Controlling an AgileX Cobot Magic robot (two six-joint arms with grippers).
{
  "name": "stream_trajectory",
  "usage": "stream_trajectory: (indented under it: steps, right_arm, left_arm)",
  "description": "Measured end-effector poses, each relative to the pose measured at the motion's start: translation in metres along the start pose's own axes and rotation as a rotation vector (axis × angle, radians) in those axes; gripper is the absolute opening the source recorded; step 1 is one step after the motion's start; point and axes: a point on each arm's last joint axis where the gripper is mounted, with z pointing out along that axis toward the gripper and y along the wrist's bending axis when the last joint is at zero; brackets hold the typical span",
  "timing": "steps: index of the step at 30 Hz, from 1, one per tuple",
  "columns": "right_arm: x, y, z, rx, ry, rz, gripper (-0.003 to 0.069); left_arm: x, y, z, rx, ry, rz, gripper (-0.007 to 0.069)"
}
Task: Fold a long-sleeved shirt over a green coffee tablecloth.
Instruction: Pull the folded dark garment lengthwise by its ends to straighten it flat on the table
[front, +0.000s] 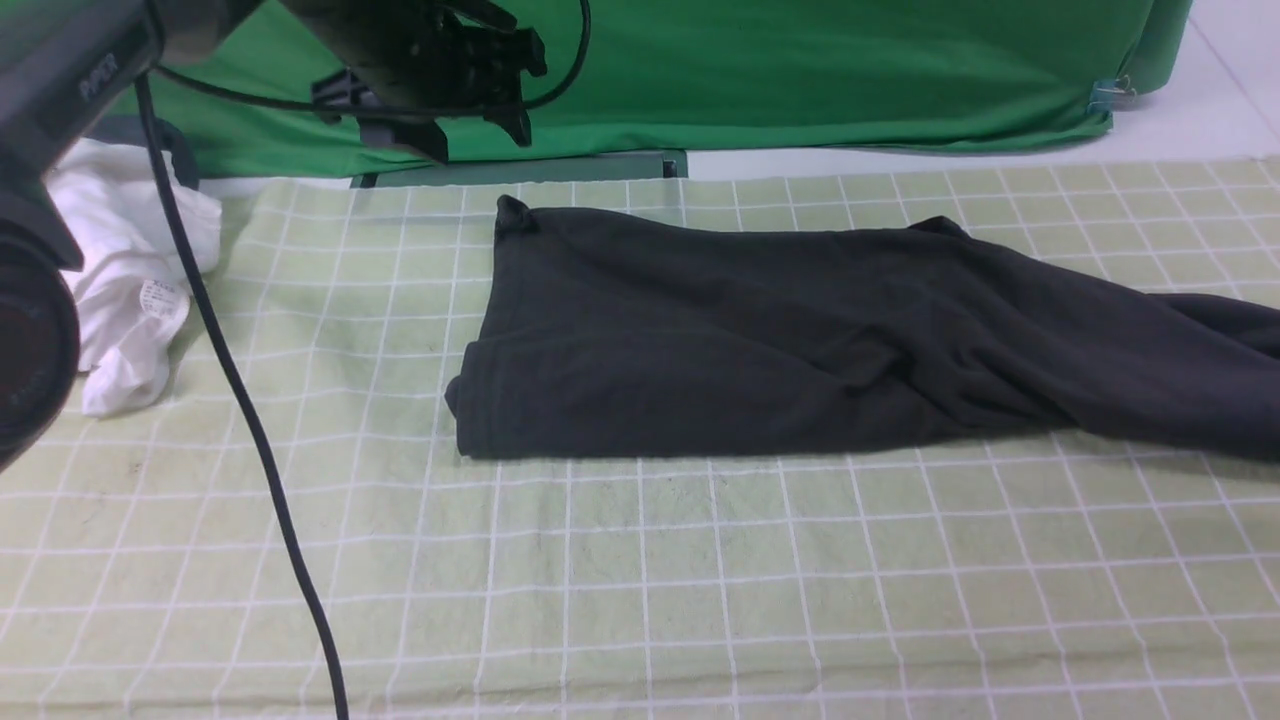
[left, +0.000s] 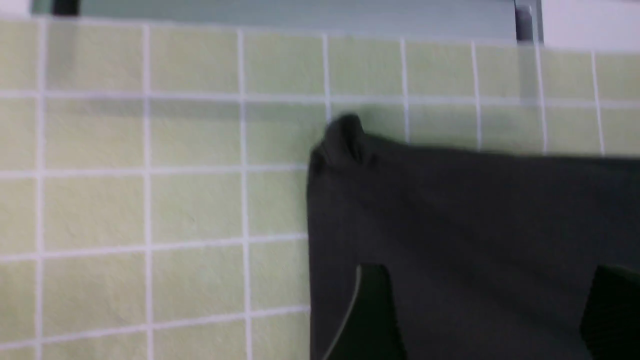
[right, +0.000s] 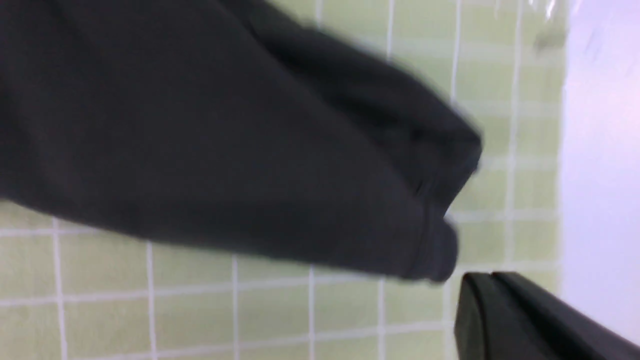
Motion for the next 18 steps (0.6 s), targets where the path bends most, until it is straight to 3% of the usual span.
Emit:
stream_trajectory:
  steps: [4, 7, 8, 10, 13, 18]
  right_arm:
    - [0.021, -0.032, 0.042, -0.106, 0.087, 0.141, 0.0076]
    - [0.026, -0.049, 0.066, -0.135, 0.099, 0.216, 0.0185]
    - [0.026, -0.057, 0.078, -0.150, 0.085, 0.253, 0.0279]
    - [0.026, -0.060, 0.089, -0.172, 0.083, 0.273, 0.0340]
    - [0.023, -0.059, 0.110, -0.200, 0.092, 0.290, 0.0371]
    - [0.021, -0.055, 0.141, -0.224, 0.113, 0.296, 0.0335]
  left_arm:
    - [0.003, -0.002, 0.005, 0.032, 0.029, 0.015, 0.0528]
    - [0.004, -0.002, 0.010, 0.044, 0.042, 0.009, 0.0528]
    - [0.005, -0.002, 0.013, 0.056, 0.049, 0.001, 0.0528]
    - [0.005, -0.003, 0.015, 0.072, 0.055, -0.008, 0.0528]
    - [0.004, -0.005, 0.016, 0.087, 0.046, -0.013, 0.0528]
    - [0.003, -0.006, 0.016, 0.104, 0.033, -0.018, 0.0528]
